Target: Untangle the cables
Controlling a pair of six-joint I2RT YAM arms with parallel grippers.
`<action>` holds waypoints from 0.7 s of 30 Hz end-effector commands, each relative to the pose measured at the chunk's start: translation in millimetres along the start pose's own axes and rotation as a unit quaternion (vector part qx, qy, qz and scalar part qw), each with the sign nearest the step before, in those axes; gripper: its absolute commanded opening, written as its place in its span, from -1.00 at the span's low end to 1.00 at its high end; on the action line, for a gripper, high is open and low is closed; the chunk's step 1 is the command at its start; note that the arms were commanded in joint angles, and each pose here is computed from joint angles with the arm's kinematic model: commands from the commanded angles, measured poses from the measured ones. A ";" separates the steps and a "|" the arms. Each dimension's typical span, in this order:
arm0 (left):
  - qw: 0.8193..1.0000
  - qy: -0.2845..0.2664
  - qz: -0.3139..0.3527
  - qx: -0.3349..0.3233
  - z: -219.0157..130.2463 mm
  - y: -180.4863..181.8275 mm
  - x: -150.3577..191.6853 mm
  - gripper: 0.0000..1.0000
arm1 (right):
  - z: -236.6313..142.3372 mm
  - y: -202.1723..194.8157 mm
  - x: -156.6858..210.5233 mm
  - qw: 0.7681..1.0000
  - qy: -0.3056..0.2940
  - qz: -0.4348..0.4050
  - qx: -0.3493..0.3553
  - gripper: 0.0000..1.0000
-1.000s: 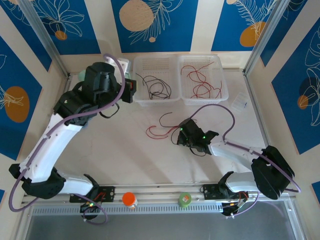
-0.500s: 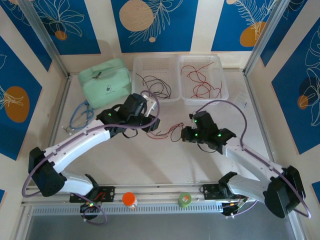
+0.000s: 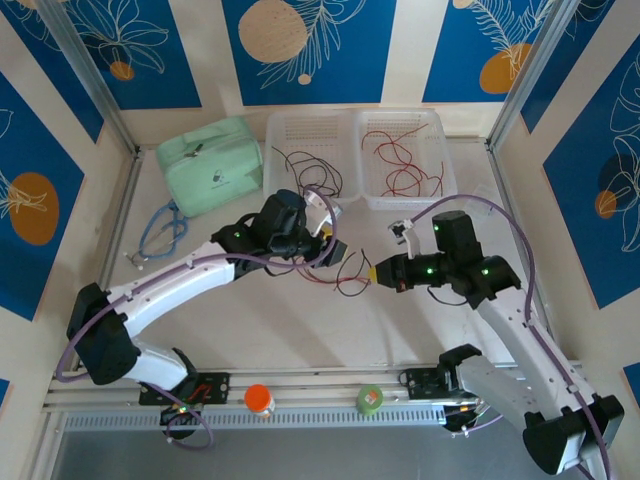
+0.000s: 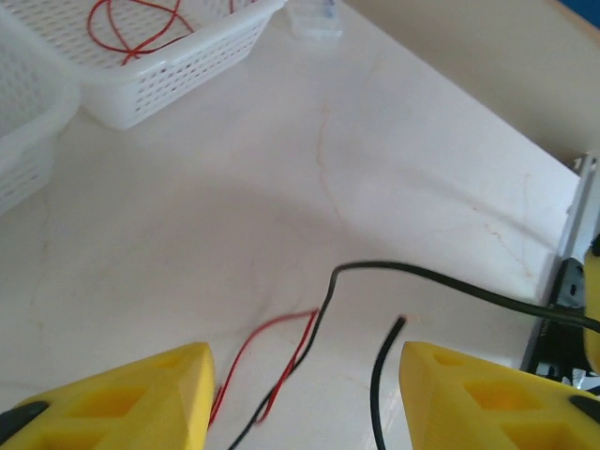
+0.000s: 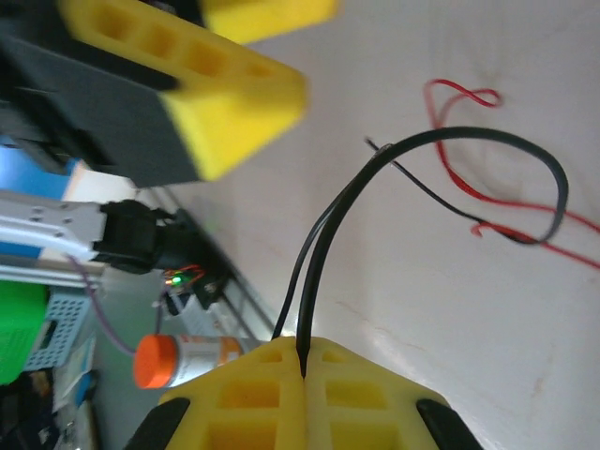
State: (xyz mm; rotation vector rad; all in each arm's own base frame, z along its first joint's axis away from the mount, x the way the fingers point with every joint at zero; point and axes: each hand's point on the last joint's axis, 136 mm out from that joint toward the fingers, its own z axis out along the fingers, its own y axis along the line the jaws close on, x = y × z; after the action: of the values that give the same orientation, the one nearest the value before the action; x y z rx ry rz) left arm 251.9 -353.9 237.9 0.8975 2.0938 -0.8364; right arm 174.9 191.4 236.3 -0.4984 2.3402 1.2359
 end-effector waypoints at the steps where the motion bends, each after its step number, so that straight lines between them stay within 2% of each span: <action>1: 0.999 -0.016 0.007 0.038 4.3 -15.2 -1.5 0.09 | -9.8 26.6 0.2 0.998 0.005 -0.023 -0.061 -1.00; 8: 0.996 -0.010 -0.013 0.083 4.8 -29.4 6.9 0.14 | -9.5 23.7 -1.8 0.998 -0.003 -0.015 -0.062 -1.00; 16: 0.993 -0.008 -0.001 0.119 5.9 -46.6 17.1 0.13 | -8.2 20.5 -2.4 0.998 -0.007 -0.009 -0.060 -1.00; 19: 0.993 -0.019 0.003 0.114 5.7 -46.3 11.5 -0.02 | -8.3 20.7 -2.4 0.998 -0.008 -0.008 -0.060 -1.00; 21: 0.994 -0.027 0.006 0.108 5.7 -45.2 6.5 -0.34 | -8.4 20.5 -1.6 0.998 -0.008 -0.006 -0.060 -1.00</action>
State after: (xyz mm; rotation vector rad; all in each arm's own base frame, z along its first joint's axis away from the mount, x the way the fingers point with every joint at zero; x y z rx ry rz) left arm 216.6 -374.7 221.1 0.9893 2.0598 -1.0502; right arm 169.2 194.8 252.5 -0.5356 2.2742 1.3391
